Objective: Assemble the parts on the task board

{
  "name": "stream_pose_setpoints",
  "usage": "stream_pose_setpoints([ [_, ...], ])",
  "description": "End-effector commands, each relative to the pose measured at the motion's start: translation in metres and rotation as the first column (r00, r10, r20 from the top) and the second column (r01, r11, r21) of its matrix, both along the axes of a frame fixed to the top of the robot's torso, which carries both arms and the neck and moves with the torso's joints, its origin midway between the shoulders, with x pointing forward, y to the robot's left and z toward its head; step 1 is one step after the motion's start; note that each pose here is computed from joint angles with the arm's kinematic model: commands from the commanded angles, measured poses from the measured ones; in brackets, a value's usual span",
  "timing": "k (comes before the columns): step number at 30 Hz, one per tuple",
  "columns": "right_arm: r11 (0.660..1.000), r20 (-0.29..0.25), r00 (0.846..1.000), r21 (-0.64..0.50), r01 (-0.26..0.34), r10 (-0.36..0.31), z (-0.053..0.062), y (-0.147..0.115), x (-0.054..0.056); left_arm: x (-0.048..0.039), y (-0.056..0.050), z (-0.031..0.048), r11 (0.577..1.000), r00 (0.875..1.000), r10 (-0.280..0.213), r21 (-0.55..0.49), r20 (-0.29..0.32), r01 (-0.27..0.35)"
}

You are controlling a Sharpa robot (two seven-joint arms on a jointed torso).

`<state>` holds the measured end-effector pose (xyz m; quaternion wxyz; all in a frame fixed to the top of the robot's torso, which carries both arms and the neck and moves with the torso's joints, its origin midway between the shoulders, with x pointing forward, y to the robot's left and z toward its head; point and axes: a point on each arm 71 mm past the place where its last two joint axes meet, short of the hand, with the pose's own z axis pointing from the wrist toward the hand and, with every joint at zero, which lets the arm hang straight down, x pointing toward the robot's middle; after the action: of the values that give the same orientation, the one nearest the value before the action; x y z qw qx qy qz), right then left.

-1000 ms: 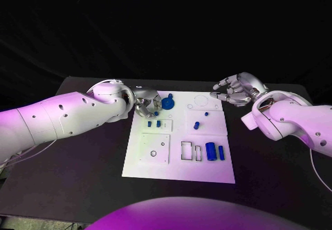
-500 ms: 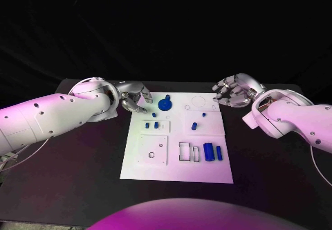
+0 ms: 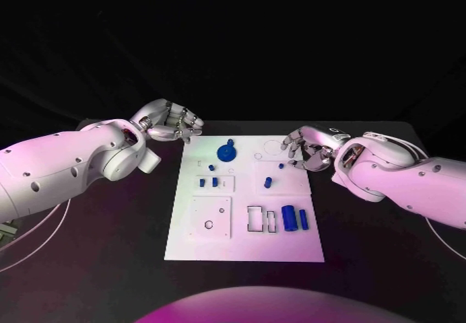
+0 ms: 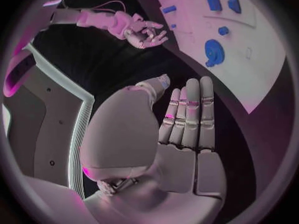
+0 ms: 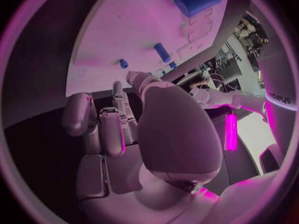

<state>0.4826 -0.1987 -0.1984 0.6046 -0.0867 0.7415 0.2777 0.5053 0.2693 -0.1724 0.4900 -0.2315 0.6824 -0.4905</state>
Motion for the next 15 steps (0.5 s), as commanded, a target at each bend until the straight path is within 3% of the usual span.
stream_pose_setpoints([
  [1, 0.988, 0.029, 0.999, -0.149, -0.032, 0.037, -0.005, 0.004, 0.000, 0.0002, 0.004, 0.0061, 0.970, 0.996, 0.074, -0.230, -0.041, -0.081],
  [15, 0.980, 0.049, 0.998, -0.198, -0.036, 0.046, -0.012, 0.016, 0.000, -0.0056, 0.003, 0.0111, 0.951, 0.996, 0.085, -0.295, -0.024, -0.088],
])
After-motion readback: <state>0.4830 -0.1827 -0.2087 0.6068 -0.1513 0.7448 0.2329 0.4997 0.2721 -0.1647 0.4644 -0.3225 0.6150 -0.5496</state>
